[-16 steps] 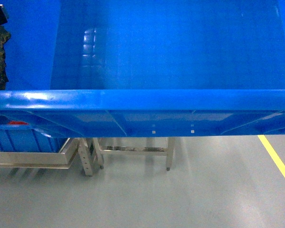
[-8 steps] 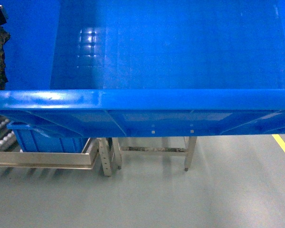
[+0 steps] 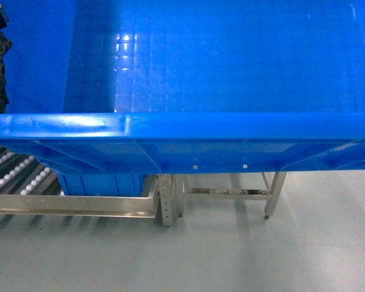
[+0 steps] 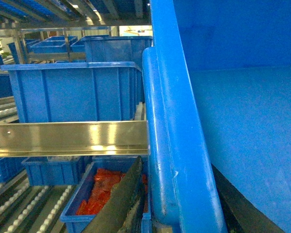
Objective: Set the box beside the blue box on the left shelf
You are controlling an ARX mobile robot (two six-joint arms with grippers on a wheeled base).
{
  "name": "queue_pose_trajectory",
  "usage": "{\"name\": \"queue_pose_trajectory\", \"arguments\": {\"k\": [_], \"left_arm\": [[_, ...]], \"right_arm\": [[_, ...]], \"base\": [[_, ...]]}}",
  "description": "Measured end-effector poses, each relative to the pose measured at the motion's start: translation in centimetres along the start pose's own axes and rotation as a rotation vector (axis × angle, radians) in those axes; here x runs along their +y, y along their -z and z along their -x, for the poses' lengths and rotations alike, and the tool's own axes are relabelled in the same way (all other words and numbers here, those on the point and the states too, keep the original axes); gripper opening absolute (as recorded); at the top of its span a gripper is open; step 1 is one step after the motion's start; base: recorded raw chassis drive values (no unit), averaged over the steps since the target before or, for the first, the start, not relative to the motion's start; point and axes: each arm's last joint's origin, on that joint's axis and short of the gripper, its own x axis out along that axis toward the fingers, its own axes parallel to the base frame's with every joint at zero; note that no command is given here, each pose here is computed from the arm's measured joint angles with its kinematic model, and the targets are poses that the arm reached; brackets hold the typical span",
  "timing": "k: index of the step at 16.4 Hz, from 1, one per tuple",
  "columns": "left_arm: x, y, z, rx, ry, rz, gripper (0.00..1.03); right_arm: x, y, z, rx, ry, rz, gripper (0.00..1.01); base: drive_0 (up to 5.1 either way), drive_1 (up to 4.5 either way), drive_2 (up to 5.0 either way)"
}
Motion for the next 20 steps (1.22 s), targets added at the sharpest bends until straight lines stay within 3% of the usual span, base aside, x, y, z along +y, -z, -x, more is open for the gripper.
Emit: {"name": "queue_pose_trajectory", "arguments": {"k": [20], "left_arm": [[0.01, 0.05, 0.01, 0.005, 0.000, -0.001, 0.29]], "right_arm": [[0.00, 0.02, 0.00, 0.003, 0.001, 0.001, 0.17]], "base": [[-5.0, 2.42, 2.4]]}}
